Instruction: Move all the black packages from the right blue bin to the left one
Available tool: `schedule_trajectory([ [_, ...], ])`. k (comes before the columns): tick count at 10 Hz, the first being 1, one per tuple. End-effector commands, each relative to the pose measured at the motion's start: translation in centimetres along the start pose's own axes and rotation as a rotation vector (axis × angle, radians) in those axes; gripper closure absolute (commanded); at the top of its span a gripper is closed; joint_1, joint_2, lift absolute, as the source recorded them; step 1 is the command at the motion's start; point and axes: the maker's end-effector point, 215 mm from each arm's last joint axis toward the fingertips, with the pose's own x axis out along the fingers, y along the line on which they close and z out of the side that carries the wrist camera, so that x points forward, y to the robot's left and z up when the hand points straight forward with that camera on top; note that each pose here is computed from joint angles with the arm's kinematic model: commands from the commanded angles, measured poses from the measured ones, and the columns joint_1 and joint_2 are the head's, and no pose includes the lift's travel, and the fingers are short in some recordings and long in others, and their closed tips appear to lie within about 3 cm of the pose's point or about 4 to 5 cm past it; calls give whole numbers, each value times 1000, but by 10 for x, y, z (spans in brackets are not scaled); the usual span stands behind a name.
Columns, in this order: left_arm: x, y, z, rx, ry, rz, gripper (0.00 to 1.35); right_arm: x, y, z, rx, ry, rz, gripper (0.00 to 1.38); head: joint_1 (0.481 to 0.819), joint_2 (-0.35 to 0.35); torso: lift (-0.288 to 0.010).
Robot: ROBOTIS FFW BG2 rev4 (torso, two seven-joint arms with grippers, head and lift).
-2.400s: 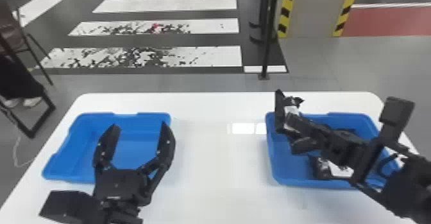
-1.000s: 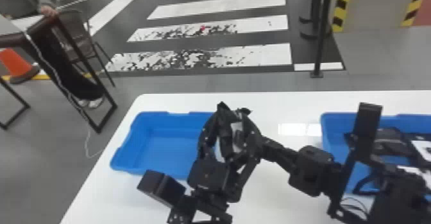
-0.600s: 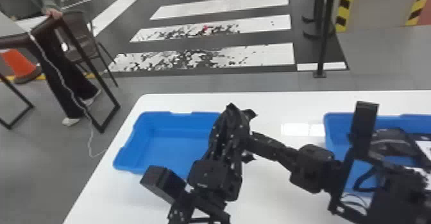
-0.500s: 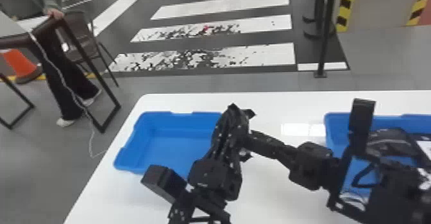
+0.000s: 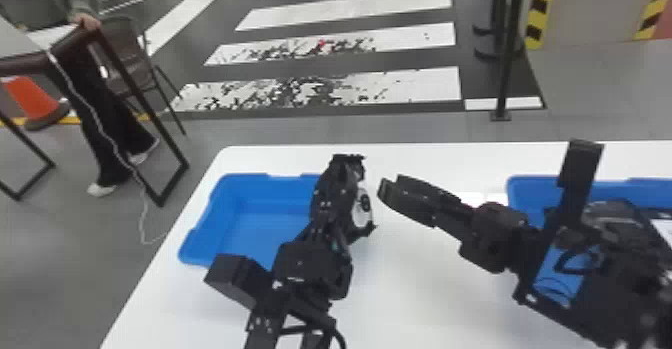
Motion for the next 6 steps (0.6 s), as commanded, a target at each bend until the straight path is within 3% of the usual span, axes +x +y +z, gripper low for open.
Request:
schedule_trajectory([
  [1,19,52,-13,131,-17,76,1211,-11,-14,8,13,-43,-34,91,695,303,-132],
  [4,42,176,-39,510,4,269,1210,-33,-34,25,10,-99,-90,125,695,350,-132],
  [5,41,201,-47,538,39,324,1030,-39,-37,29,-12,-103,-107,122,695,350,-132],
  [6,39,201,-43,506,24,325,449,-52,-48,33,-68,-71,-160,122,695,350,-132],
])
